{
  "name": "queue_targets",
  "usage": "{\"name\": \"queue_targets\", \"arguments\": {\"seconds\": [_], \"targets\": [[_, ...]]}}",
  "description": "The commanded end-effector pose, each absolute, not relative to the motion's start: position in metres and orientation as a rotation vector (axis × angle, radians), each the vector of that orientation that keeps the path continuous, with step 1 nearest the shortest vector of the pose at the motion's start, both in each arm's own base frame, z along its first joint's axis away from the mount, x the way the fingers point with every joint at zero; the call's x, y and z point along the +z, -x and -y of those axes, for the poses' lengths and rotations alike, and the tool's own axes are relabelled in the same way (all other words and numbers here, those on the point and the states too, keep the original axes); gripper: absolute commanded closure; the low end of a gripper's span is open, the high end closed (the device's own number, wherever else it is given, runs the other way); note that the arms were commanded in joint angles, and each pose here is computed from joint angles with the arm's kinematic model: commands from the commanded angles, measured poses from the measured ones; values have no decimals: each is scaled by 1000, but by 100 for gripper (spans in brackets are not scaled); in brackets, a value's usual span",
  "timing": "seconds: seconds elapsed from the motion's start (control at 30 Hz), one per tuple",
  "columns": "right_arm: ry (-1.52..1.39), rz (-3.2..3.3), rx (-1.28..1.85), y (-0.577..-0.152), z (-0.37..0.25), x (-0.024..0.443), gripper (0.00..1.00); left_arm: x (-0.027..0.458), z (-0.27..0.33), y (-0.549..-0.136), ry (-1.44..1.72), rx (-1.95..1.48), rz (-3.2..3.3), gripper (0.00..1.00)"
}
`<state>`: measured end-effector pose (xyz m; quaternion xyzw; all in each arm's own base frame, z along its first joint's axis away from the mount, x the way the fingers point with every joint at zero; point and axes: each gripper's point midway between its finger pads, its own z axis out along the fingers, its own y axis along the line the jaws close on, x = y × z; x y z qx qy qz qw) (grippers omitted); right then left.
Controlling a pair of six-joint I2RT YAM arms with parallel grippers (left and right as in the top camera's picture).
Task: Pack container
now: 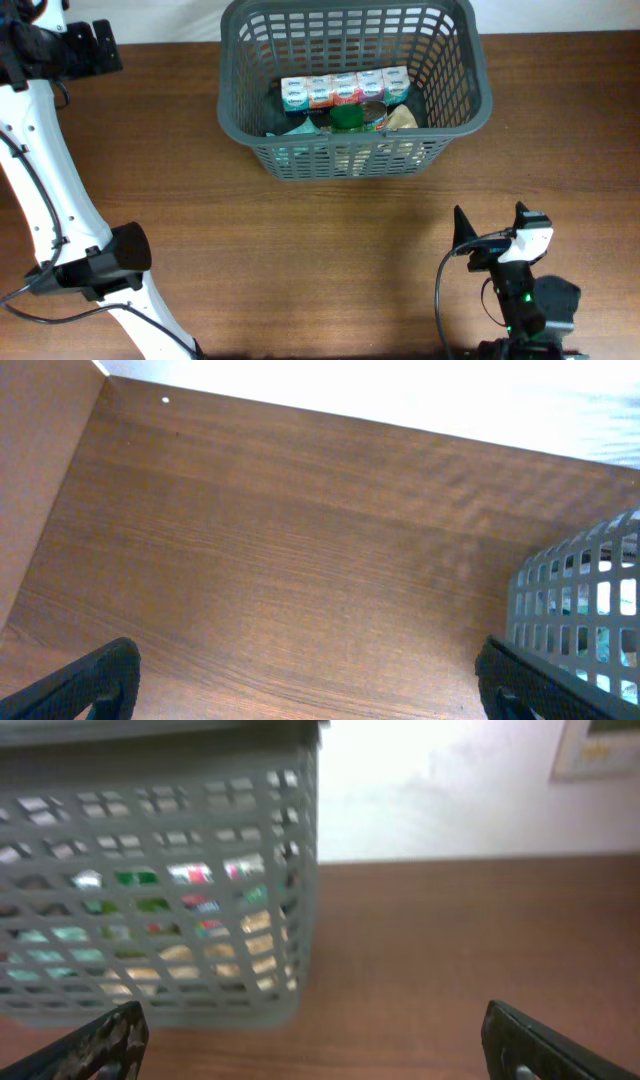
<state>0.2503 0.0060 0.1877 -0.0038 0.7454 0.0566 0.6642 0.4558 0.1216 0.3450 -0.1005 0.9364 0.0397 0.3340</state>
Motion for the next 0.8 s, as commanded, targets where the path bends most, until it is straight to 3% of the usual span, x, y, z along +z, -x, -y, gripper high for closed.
{"name": "queue_targets", "arguments": {"seconds": [0.0,0.77], "targets": [[50,-1606,159,-244,-17,202,1,346,-122,-455,276,101,-2439,1],[47,-1682,173,-236,-20,173,1,346,-122,-455,276,101,-2439,1]]}}
